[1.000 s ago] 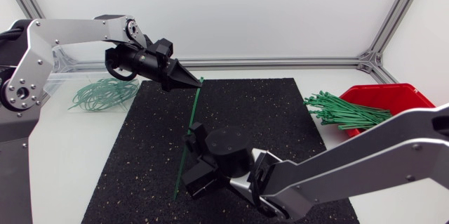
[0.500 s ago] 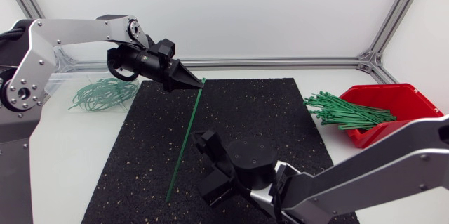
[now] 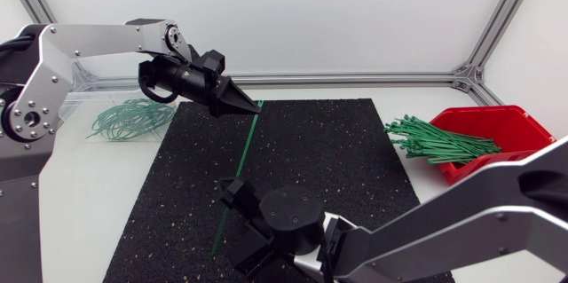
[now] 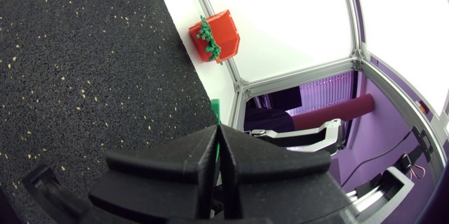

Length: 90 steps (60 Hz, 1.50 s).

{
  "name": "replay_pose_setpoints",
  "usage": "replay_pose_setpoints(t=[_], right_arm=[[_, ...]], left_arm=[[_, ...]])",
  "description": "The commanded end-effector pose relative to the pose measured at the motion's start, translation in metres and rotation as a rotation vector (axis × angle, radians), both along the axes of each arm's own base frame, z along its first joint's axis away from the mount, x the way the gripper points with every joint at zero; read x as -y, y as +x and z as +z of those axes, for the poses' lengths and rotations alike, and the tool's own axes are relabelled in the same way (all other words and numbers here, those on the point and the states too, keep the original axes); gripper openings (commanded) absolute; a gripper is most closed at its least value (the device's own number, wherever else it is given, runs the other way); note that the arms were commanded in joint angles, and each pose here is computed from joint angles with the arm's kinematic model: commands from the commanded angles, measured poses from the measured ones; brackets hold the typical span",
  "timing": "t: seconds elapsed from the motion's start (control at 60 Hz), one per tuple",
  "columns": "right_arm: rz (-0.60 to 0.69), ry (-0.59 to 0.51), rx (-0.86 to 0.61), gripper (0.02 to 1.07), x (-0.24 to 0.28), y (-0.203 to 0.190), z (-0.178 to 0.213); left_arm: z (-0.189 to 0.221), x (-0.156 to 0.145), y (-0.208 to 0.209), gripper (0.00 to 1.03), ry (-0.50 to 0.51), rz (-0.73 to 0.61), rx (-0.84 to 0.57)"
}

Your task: Take a green cable tie from the red box, thread the tail through the head to close it, then place it in the transparent bin on the left.

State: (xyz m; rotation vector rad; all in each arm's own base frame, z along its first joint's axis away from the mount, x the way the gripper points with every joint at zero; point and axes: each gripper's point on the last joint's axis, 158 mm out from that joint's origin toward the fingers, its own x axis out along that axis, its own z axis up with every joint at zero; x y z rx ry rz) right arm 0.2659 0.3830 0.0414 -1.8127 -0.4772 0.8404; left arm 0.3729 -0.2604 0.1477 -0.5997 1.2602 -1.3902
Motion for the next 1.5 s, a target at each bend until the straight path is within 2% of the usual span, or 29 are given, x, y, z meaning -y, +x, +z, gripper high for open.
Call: replay_pose_setpoints(t=[0.0, 0.05, 0.15, 0.267, 0.483, 0.983, 1.483], right_arm=[[0.018, -0.007, 0.026, 0.94, -0.010, -0.002, 0.001], [0.019, -0.002, 0.027, 0.86, -0.012, -0.002, 0.002], [0.022, 0.002, 0.027, 0.62, -0.013, -0.003, 0.003], [0.031, 0.010, 0.029, 0.43, -0.014, -0.008, 0.007], [0.046, 0.024, 0.036, 0.29, -0.015, -0.019, 0.016], [0.086, 0.038, 0.017, 0.28, -0.030, -0.050, 0.013], [0.045, 0.034, -0.005, 0.24, -0.019, -0.041, 0.006]], left_arm=[[0.011, 0.002, -0.008, 0.03, -0.005, -0.008, 0.004], [0.011, 0.001, -0.007, 0.03, -0.004, -0.007, 0.004], [0.009, 0.001, -0.006, 0.03, -0.002, -0.006, 0.003], [0.007, 0.001, -0.003, 0.03, -0.001, -0.006, 0.003], [0.008, 0.002, -0.001, 0.03, 0.000, -0.005, 0.004], [0.005, -0.008, 0.016, 0.03, -0.002, 0.025, 0.014], [0.002, -0.016, 0.022, 0.03, 0.001, 0.039, 0.020]])
